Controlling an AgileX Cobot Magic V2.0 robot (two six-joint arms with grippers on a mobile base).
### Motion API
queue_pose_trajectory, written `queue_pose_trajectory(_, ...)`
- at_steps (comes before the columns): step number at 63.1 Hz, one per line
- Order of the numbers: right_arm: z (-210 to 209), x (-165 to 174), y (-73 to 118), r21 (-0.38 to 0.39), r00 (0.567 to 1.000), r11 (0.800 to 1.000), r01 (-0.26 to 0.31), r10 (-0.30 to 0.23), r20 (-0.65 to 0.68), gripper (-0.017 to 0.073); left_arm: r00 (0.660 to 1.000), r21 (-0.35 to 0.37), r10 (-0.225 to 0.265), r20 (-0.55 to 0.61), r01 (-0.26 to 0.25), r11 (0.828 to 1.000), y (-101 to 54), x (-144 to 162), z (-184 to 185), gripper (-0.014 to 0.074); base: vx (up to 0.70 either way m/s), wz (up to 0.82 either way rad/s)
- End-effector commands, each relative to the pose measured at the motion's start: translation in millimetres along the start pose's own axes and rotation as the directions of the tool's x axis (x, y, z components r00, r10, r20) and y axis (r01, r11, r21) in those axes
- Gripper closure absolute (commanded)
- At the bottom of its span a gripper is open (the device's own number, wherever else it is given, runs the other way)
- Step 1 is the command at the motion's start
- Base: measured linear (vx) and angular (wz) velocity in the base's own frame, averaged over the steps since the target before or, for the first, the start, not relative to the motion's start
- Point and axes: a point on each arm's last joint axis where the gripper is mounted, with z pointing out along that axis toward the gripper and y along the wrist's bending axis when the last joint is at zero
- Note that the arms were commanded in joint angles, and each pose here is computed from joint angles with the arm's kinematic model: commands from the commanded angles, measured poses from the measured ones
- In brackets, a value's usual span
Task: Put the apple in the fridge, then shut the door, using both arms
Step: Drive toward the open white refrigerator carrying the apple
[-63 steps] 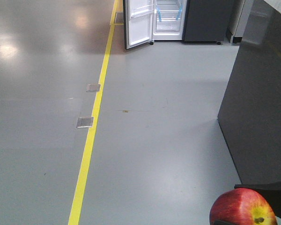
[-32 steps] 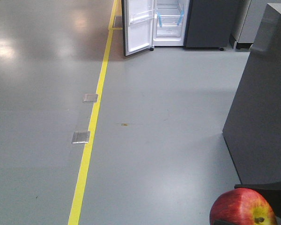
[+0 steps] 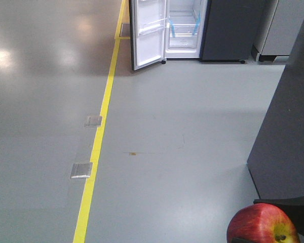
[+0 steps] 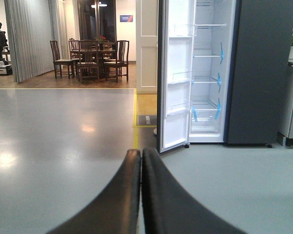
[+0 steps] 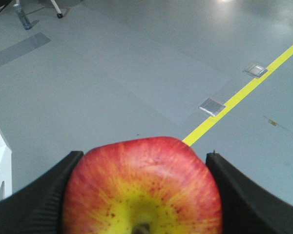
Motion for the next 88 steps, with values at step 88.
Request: queue_pose_trajectory(88,-4.3,-12.7,0.4,0.01,0.997,1.0,-0.013,0.012,0.078,0.0232,0.998,0.004,-0.005,0.065,0.005,1.0,0.0,-0.2,-0.7,0.06,0.37,0.01)
